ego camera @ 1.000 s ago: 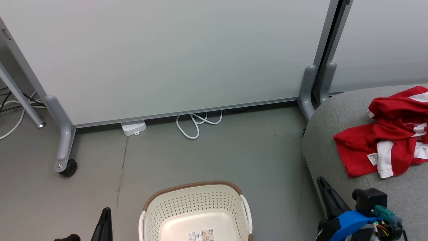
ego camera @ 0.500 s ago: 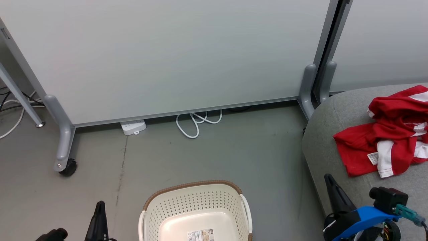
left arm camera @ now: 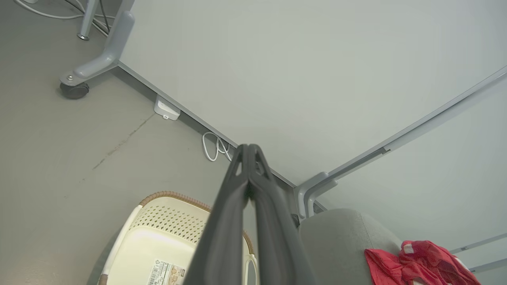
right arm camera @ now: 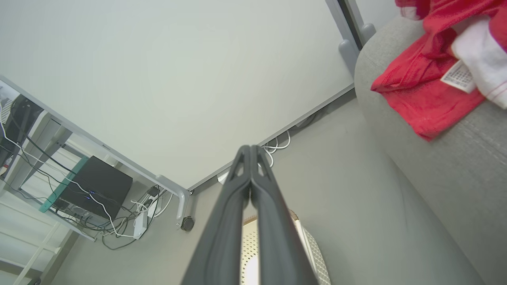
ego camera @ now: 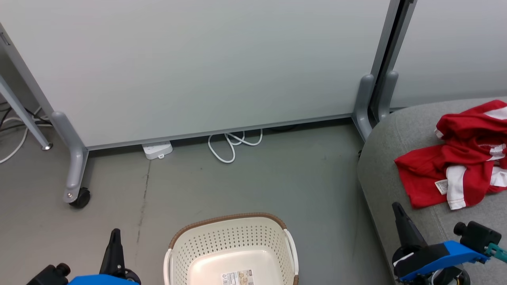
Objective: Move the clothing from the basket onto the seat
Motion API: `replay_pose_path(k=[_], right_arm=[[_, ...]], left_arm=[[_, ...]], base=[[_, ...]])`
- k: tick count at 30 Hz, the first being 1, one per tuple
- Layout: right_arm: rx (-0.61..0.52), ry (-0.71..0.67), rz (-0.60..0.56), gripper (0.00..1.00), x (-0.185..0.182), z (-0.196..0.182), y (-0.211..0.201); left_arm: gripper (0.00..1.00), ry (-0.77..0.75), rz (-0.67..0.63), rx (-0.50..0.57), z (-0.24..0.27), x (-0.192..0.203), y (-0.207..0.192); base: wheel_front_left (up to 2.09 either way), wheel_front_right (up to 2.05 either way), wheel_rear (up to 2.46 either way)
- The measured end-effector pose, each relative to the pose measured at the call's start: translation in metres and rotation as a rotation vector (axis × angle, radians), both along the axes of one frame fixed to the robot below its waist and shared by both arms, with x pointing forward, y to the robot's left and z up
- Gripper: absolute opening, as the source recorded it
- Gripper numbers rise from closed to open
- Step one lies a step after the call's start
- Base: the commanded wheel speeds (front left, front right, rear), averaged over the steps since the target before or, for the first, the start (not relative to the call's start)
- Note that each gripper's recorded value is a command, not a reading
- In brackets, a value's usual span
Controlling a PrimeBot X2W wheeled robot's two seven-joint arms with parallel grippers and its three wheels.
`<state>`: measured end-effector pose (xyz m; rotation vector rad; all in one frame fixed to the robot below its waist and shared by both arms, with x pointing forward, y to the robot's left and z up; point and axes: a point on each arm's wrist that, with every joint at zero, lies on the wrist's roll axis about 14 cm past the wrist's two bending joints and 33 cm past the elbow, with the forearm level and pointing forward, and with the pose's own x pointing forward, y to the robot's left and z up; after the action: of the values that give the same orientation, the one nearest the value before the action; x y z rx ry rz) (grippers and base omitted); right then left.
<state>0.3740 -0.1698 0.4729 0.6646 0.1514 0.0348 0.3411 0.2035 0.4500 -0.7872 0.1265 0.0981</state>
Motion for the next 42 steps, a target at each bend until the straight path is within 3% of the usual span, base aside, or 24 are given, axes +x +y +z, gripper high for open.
replay_pose_path(k=[42], right_arm=[[0.497,-0.018,-0.096,0.0,0.007,0.014,-0.016]], left_arm=[[0.0,-0.064,0.042,-0.429,0.026,0.026,0.0]], base=[[0.0,0.0,0.0]])
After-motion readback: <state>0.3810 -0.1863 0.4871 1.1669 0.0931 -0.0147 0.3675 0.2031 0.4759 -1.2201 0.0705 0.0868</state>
